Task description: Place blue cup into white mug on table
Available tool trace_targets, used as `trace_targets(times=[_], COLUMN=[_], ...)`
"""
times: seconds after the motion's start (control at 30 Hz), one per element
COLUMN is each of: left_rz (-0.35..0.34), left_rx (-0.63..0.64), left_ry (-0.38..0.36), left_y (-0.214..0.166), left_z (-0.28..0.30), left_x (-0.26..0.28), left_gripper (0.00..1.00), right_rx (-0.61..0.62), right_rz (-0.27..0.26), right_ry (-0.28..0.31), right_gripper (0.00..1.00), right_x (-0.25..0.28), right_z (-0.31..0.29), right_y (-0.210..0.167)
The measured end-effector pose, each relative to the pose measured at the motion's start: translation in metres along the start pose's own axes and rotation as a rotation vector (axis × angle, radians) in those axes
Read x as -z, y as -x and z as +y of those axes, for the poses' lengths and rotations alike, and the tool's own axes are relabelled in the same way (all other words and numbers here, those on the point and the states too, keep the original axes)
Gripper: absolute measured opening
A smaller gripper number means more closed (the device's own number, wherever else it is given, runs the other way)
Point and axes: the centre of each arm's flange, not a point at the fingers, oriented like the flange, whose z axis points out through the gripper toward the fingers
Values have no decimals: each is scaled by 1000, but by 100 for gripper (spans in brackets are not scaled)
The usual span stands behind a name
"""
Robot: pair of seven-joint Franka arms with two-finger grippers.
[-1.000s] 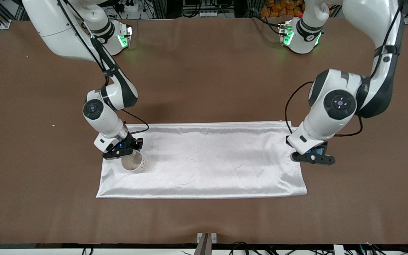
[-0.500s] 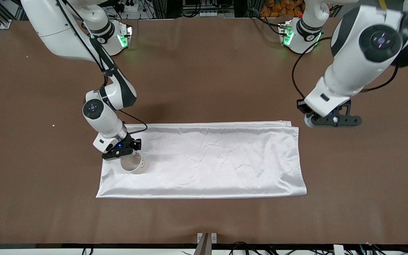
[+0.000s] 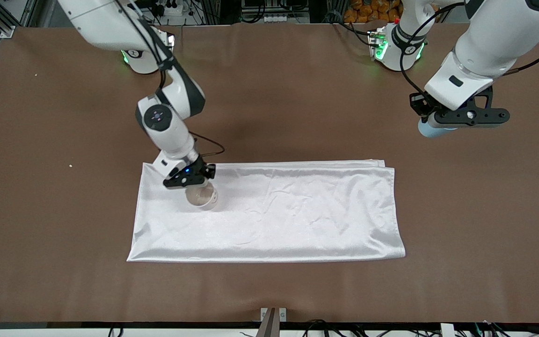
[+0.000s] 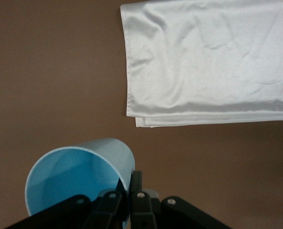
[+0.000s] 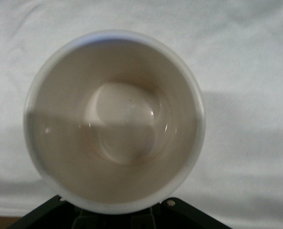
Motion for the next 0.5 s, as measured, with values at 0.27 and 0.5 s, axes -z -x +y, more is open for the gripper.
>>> trace_targets(times=[0.27,0.5], left_rz=[-17,-17], left_rx=[-8,-30], left_ry=[-5,-6], left_y=[2,3], left_z=[0,4], left_x=[-3,-3], left_gripper=[5,5], right_rx=[-42,-6], right_rz=[-34,-54], right_ry=[10,12], right_gripper=[6,6], right_x=[9,14], right_z=[-61,-117], right_y=[59,130])
